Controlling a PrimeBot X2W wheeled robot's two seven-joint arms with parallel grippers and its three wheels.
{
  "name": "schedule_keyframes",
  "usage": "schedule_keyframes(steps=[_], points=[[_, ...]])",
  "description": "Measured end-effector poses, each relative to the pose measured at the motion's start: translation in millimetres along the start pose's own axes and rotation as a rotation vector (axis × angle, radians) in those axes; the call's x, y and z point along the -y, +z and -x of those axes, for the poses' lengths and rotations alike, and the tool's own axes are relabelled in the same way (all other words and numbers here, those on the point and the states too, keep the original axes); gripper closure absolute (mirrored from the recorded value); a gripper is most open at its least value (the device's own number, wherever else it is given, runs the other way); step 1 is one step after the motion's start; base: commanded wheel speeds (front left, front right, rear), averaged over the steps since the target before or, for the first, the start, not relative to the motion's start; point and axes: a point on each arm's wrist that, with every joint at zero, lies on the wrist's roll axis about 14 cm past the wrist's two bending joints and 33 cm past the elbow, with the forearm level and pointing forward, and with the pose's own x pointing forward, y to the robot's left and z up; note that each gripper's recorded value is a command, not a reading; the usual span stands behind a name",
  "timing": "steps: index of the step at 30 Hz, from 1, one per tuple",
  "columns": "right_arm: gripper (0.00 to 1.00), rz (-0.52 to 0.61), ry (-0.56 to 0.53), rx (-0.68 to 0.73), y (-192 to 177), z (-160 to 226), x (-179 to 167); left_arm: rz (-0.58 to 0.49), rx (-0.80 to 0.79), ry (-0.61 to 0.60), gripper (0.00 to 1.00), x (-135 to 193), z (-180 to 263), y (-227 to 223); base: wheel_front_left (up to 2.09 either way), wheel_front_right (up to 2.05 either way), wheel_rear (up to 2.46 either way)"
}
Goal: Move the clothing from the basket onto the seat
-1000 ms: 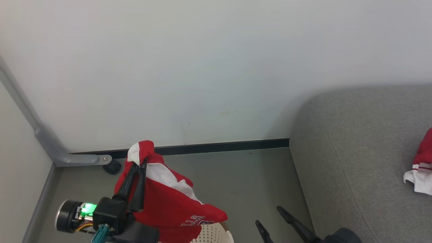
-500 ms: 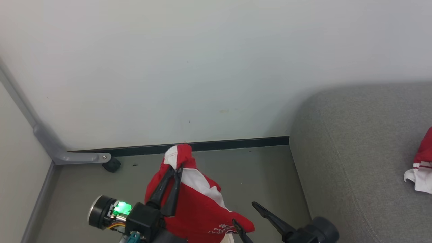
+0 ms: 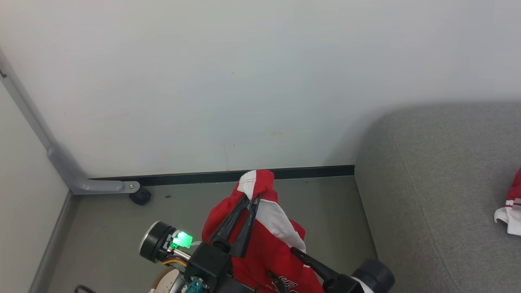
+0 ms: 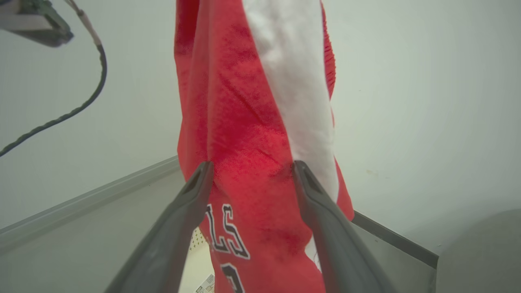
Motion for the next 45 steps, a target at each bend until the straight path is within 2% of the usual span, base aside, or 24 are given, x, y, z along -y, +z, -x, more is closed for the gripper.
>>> schedule_keyframes(steps=[6, 12, 22, 26, 34, 45], points=[[0.00, 0.024, 0.018, -0.019, -4, -6, -2, 0.010, 0.025, -0.066, 1.00, 22, -4, 8, 0.00, 0.00, 0.00], [0.00, 0.063, -0.037, -0.022, 0, -13, 16, 0.043, 0.033, -0.129, 1.00, 45, -2, 12, 0.00, 0.00, 0.00], [0.00, 0.074, -0.097, -0.041, -4, -18, 31, 0.061, 0.034, -0.160, 1.00, 60, 3, 14, 0.00, 0.00, 0.00], [0.00, 0.076, -0.061, -0.034, -1, -24, 20, 0.067, 0.047, -0.179, 1.00, 66, 5, 20, 0.00, 0.00, 0.00], [0.00, 0.097, 0.081, -0.026, 1, -33, -23, 0.079, 0.060, -0.197, 1.00, 74, 8, 26, 0.00, 0.00, 0.00], [0.00, 0.097, 0.082, 0.003, 13, -44, -26, 0.076, 0.076, -0.212, 1.00, 77, 4, 32, 0.00, 0.00, 0.00]])
